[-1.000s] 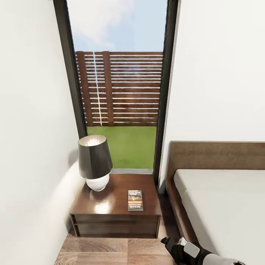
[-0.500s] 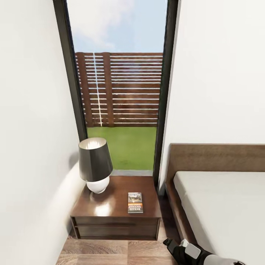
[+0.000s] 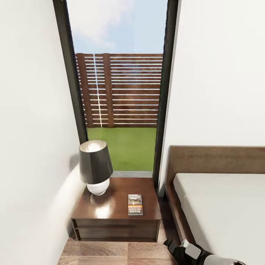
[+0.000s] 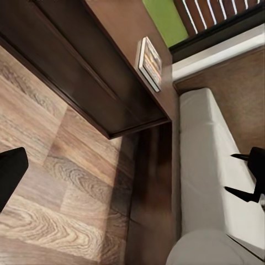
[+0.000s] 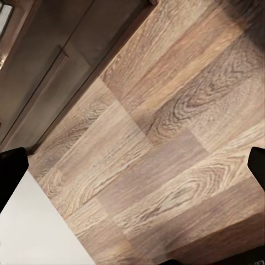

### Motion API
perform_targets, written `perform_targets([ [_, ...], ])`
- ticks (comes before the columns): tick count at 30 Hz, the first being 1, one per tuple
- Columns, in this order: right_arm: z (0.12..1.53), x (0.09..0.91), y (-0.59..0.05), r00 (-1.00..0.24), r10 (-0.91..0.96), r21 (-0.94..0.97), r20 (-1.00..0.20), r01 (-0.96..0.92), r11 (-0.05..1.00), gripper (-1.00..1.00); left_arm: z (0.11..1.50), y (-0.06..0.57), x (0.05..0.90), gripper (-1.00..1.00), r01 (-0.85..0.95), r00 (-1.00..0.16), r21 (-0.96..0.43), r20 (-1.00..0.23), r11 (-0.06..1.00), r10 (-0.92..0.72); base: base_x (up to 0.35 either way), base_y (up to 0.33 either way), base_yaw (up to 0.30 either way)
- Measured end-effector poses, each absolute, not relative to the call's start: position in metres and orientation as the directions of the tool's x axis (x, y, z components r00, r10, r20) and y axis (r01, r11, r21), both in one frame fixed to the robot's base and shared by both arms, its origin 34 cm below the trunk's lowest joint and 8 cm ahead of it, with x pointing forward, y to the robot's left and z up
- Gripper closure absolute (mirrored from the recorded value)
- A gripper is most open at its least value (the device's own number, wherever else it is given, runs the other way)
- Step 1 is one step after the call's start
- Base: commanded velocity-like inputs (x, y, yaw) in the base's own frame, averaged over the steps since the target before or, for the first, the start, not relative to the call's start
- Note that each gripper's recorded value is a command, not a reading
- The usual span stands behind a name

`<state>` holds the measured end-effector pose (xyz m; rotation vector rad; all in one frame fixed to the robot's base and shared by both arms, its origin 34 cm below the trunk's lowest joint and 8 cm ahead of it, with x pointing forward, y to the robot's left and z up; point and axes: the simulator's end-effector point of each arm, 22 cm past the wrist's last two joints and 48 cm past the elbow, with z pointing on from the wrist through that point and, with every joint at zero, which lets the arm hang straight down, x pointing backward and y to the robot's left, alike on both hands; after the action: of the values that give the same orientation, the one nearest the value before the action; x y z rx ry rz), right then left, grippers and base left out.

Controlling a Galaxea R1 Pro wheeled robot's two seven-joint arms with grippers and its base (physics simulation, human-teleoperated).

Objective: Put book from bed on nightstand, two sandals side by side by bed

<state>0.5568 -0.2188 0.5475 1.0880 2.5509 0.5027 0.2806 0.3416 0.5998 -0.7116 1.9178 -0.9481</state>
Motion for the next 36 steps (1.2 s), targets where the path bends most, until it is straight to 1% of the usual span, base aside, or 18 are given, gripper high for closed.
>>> perform_targets([
  [20, 0.567, 0.557, -0.222, -0.653, 0.741, 0.432, -0.158, 0.629, 0.646, -1.0, 0.62, 0.341, 0.281, -1.0, -0.111, -0.469, -0.829, -0.443, 0.548, -0.764, 0.0, 0.0, 0.0],
  [36, 0.554, 0.535, -0.221, -0.659, 0.74, 0.41, -0.137, 0.642, 0.647, -1.0, 0.62, 0.341, 0.282, -1.0, -0.113, -0.467, -0.829, -0.442, 0.548, -0.766, 0.0, 0.0, 0.0],
])
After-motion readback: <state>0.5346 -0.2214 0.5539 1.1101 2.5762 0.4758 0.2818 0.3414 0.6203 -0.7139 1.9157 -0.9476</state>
